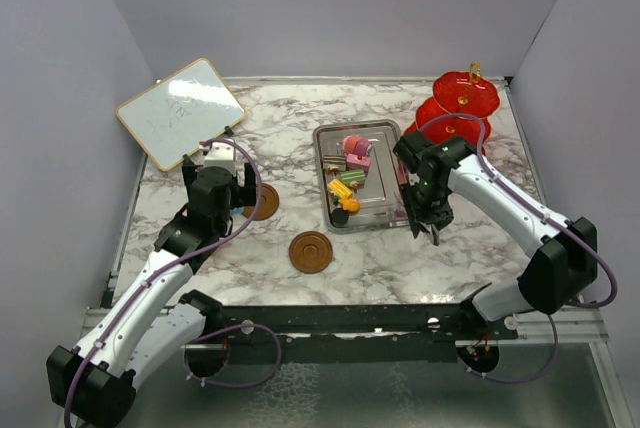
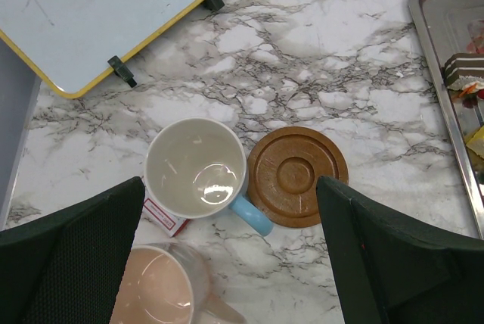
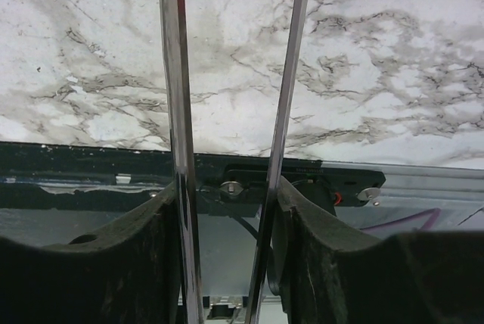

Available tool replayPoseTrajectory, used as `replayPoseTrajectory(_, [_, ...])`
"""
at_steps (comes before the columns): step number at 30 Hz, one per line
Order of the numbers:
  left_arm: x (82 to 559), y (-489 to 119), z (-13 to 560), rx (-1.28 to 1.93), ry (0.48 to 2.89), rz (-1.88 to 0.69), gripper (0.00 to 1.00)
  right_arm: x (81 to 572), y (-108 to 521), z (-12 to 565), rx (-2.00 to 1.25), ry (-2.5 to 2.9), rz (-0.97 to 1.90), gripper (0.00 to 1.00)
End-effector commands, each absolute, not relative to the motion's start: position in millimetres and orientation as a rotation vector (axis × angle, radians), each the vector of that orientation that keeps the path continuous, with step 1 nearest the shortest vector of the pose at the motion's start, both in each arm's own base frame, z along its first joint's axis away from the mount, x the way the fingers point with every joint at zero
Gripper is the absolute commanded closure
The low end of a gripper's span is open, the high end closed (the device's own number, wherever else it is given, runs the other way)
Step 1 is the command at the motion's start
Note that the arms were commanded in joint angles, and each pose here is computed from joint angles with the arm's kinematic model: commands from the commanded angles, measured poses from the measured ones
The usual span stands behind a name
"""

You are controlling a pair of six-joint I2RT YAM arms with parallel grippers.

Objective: Serve the afternoon tea
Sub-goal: Adjust the dessert on the tray.

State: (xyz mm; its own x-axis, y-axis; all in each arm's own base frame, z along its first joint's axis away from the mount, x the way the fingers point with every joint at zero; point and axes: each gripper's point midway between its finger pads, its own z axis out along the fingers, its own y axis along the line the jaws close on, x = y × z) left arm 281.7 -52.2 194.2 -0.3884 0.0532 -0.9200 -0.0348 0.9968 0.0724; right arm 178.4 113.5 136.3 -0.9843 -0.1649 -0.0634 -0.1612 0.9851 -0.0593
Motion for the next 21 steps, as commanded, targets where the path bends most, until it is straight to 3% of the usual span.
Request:
replayPoseTrajectory(1, [284,-53,204,0.014,1.947,0.086,0.01,188,110,142,-0.281,3.026,-0.145,0.56])
replayPoseTrajectory(11, [284,-52,203,0.017,1.948,0.088,0.01,196,125,159,-0.287,2.984,-0.024,0.68])
replayPoseTrajectory(21, [284,-53,204,0.015,1.947,0.083,0.01,241,153,142,-0.179,2.810,0.097,0.69])
